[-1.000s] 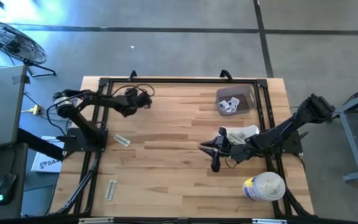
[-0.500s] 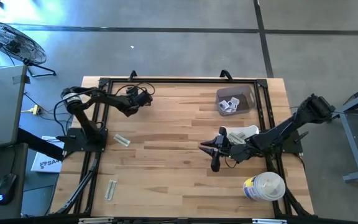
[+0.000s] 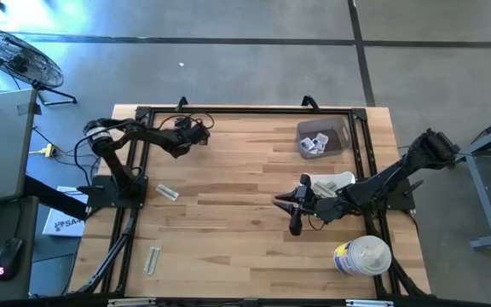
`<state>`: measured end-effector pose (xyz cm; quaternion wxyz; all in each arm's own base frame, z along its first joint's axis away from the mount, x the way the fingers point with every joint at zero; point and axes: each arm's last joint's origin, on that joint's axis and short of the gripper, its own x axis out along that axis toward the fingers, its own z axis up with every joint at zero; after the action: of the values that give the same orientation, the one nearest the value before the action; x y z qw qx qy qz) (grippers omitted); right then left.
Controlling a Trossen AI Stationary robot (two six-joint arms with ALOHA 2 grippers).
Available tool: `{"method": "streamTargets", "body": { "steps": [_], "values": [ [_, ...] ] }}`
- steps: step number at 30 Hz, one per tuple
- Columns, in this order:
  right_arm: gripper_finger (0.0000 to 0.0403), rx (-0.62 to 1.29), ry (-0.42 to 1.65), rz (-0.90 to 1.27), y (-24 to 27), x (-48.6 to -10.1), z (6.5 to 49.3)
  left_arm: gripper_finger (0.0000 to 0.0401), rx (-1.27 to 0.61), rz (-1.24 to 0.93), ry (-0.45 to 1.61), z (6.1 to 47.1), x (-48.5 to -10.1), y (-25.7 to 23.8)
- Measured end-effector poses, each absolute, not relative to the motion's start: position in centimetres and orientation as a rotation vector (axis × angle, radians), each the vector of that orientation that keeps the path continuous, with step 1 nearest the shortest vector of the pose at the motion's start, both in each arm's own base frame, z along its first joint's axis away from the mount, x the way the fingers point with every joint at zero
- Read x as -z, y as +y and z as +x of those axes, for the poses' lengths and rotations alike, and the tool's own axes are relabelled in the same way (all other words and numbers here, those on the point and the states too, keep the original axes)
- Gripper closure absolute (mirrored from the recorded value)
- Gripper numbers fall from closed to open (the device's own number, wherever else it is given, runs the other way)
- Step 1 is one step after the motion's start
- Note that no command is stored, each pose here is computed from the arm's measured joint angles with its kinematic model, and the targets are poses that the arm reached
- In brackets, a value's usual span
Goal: Pick & Place First Aid Supplies
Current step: Put the bandage into the white bin
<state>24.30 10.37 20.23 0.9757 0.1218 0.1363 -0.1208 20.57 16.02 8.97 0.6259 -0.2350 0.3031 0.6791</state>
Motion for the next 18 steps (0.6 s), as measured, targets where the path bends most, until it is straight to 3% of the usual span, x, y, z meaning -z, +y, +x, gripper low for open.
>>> {"method": "streamTargets", "body": {
  "steps": [6,11,18],
  "values": [
    [0.032,0.237,0.292,0.254,10.4,-20.1,24.2,0.04,-1.39,-0.506,0.712,21.5,-11.1,14.0],
    [0.032,0.26,0.285,0.248,10.3,-20.1,24.2,0.04,-1.18,-0.442,0.579,23.5,-14.7,10.6],
    [0.032,0.279,0.302,0.207,10.2,-19.9,24.1,0.0401,-0.754,-0.332,0.416,26.2,-18.5,2.9]
  ]
}}
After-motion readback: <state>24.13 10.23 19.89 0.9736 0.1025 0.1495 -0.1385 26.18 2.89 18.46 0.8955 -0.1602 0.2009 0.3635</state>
